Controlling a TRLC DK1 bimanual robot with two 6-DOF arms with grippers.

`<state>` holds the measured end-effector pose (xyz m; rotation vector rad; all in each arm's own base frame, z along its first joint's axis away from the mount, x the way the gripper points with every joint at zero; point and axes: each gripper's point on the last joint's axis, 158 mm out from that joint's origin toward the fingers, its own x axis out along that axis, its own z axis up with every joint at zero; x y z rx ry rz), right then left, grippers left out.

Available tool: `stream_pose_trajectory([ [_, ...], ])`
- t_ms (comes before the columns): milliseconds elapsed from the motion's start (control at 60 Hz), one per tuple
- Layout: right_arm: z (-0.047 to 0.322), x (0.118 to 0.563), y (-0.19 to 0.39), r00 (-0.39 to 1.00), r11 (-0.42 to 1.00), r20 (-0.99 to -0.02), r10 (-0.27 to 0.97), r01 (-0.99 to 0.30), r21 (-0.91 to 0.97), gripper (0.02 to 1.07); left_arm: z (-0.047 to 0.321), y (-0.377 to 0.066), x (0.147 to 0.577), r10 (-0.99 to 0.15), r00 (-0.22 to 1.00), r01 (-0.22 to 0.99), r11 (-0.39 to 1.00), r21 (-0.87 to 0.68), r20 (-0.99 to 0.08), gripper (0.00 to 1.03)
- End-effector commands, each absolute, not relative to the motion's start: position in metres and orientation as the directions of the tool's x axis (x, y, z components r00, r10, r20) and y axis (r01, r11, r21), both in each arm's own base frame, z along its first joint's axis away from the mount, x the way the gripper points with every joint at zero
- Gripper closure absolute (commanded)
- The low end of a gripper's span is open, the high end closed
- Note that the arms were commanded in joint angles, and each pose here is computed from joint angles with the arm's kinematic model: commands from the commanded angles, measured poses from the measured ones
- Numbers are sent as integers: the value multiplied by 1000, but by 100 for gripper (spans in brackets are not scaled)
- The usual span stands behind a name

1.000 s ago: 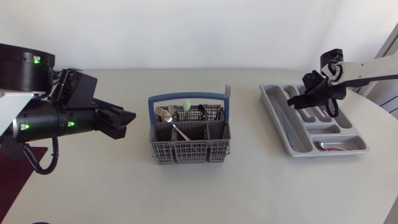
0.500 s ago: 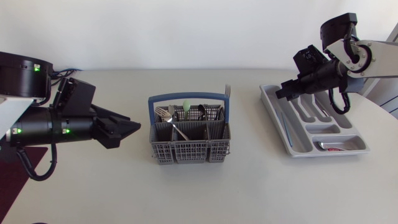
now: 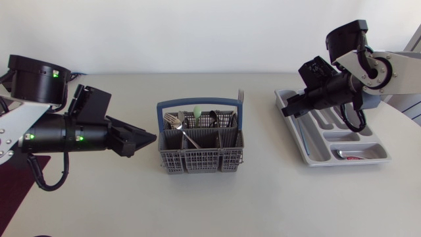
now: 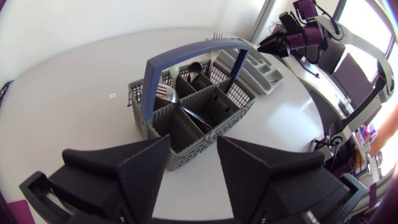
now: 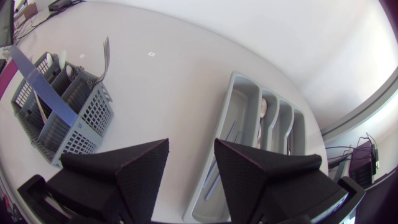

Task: Sort the cutlery from the basket into the organizer compartments.

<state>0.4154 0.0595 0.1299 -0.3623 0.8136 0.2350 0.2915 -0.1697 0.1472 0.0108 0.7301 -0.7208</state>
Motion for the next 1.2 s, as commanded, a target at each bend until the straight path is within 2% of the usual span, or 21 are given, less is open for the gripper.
stream_pose_trajectory([
  [0, 121, 408, 61, 648, 918, -759, 57, -332, -215, 52, 170, -181, 291, -615, 542, 627, 750, -212, -573, 47],
  [100, 120, 406, 62, 649, 916, -759, 56, -336, -220, 52, 171, -185, 289, -605, 540, 640, 746, -182, -585, 39],
  [317, 113, 401, 62, 637, 913, -769, 55, -344, -220, 52, 167, -196, 278, -623, 506, 684, 711, -163, -597, 32],
  [417, 110, 400, 63, 631, 911, -774, 55, -349, -219, 52, 162, -194, 281, -583, 532, 676, 729, -106, -614, 30],
  [467, 108, 399, 64, 628, 910, -777, 57, -353, -219, 52, 149, -195, 281, -520, 563, 673, 740, -9, -642, 26],
  [633, 107, 398, 70, 626, 904, -778, 59, -364, -225, 52, 146, -190, 292, -514, 603, 651, 759, 4, -610, 28],
  [800, 106, 397, 73, 624, 900, -779, 61, -371, -227, 52, 141, -196, 292, -531, 595, 702, 709, 69, -604, 28],
  [983, 105, 396, 73, 622, 900, -780, 58, -371, -229, 52, 137, -198, 293, -526, 587, 689, 724, 39, -615, 28],
  [1083, 103, 395, 74, 618, 897, -784, 57, -376, -231, 52, 137, -194, 295, -437, 650, 641, 754, 141, -622, 28],
  [1183, 102, 395, 75, 617, 894, -785, 60, -383, -233, 52, 133, -195, 291, -417, 642, 644, 749, 157, -643, 26],
])
